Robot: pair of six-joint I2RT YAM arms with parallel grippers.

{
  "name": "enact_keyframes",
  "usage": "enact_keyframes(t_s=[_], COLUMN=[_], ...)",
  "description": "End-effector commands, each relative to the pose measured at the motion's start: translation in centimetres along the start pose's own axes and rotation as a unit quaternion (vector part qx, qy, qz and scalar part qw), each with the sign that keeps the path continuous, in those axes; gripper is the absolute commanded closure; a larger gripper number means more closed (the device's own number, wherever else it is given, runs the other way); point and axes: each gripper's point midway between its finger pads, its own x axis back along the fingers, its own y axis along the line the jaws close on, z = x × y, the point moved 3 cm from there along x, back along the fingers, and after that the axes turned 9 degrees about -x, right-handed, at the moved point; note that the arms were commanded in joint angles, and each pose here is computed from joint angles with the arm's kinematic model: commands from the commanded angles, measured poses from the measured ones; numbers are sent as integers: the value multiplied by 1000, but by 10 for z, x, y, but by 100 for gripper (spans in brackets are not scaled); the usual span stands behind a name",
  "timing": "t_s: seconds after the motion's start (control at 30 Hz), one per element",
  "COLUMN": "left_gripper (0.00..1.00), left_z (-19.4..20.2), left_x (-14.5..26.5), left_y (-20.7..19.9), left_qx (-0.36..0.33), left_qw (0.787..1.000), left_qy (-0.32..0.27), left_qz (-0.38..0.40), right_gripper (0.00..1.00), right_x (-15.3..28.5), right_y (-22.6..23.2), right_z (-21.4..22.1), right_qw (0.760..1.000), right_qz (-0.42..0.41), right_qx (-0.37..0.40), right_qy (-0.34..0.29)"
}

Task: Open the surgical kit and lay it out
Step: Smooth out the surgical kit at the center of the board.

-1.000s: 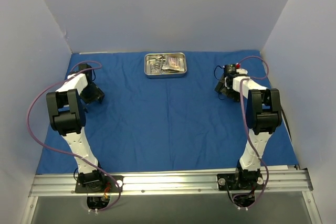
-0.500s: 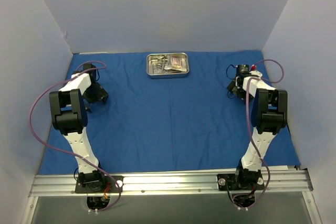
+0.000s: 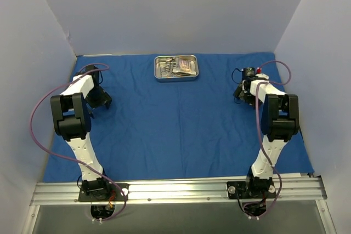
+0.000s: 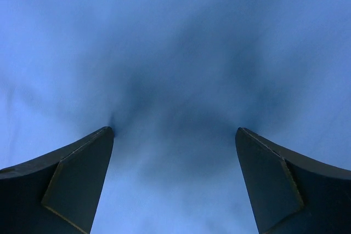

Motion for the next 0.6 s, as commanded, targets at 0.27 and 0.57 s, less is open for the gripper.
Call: enact_keyframes(t_s=[0.27,0.57], left_gripper=[6,6], left_z=[-49,-42], left_x=[46,18], left_y=[22,64], left_qx=[8,44], left_qw=[993,994], left_qy=[-115,-81], left_qz=[-11,-56], right_gripper=[11,11], right_x=[136,165], right_y=[59,48], right_z=[98,207], right_qw=[968,931], right_qz=[-140,-182], right_qx=[210,308], right_qy=[18,67])
